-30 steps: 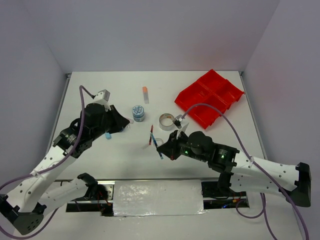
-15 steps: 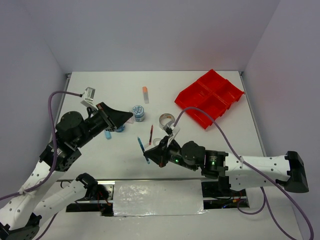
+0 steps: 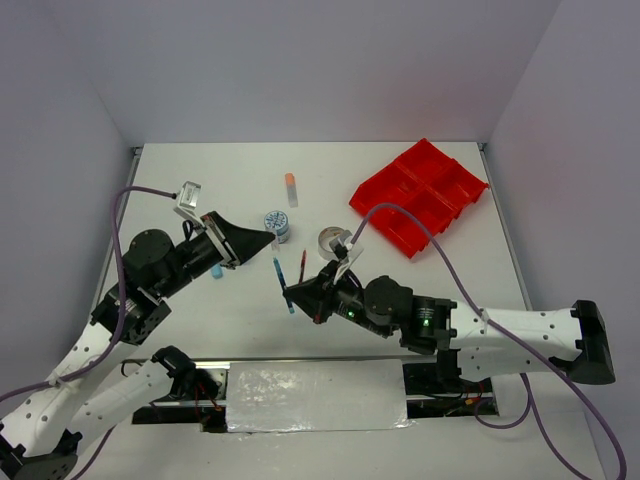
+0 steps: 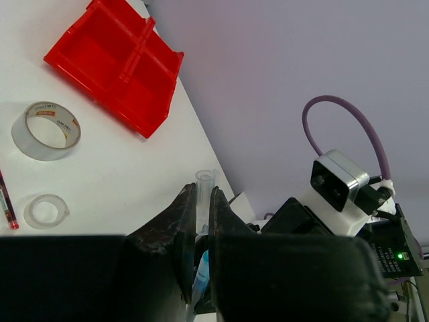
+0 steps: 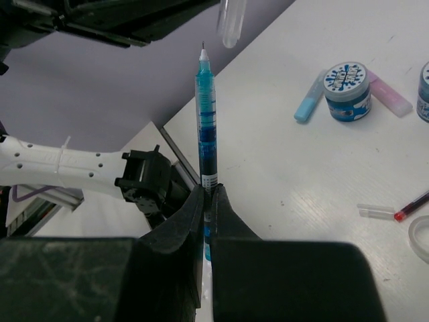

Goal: Sort the stationery into containers
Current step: Close the pen cap on the pen.

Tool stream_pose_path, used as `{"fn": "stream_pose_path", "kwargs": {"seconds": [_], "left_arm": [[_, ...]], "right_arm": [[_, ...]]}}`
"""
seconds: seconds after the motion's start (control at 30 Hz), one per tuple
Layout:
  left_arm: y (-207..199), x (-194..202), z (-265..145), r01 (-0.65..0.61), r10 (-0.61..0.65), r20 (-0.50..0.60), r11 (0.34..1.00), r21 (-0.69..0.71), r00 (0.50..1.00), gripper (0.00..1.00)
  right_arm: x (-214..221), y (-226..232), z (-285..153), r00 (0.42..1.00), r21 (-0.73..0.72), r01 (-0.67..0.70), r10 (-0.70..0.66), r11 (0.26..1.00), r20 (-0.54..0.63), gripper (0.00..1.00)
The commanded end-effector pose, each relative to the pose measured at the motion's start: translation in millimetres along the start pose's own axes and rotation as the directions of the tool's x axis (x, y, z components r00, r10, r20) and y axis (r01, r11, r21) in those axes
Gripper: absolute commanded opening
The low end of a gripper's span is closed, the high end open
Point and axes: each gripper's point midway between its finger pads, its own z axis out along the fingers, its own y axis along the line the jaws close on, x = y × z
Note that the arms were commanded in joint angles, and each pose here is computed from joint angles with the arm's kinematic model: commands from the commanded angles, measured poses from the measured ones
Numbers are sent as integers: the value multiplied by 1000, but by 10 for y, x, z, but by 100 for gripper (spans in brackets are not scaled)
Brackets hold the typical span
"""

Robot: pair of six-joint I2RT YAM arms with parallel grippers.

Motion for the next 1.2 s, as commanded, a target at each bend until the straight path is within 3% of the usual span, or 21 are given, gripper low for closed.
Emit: {"fn": "stream_pose_path", "kwargs": {"seconds": [0.0, 1.17], "left_arm": [[-236, -109, -17, -24, 20, 44, 995, 100, 999, 0], [-160, -125, -8, -41, 37, 59, 997, 60, 998, 0]], "right_arm": [[-300, 108, 30, 997, 7, 0, 0, 1000, 77, 0], [-326, 15, 2, 996, 53, 9, -13, 999, 89, 0]]}}
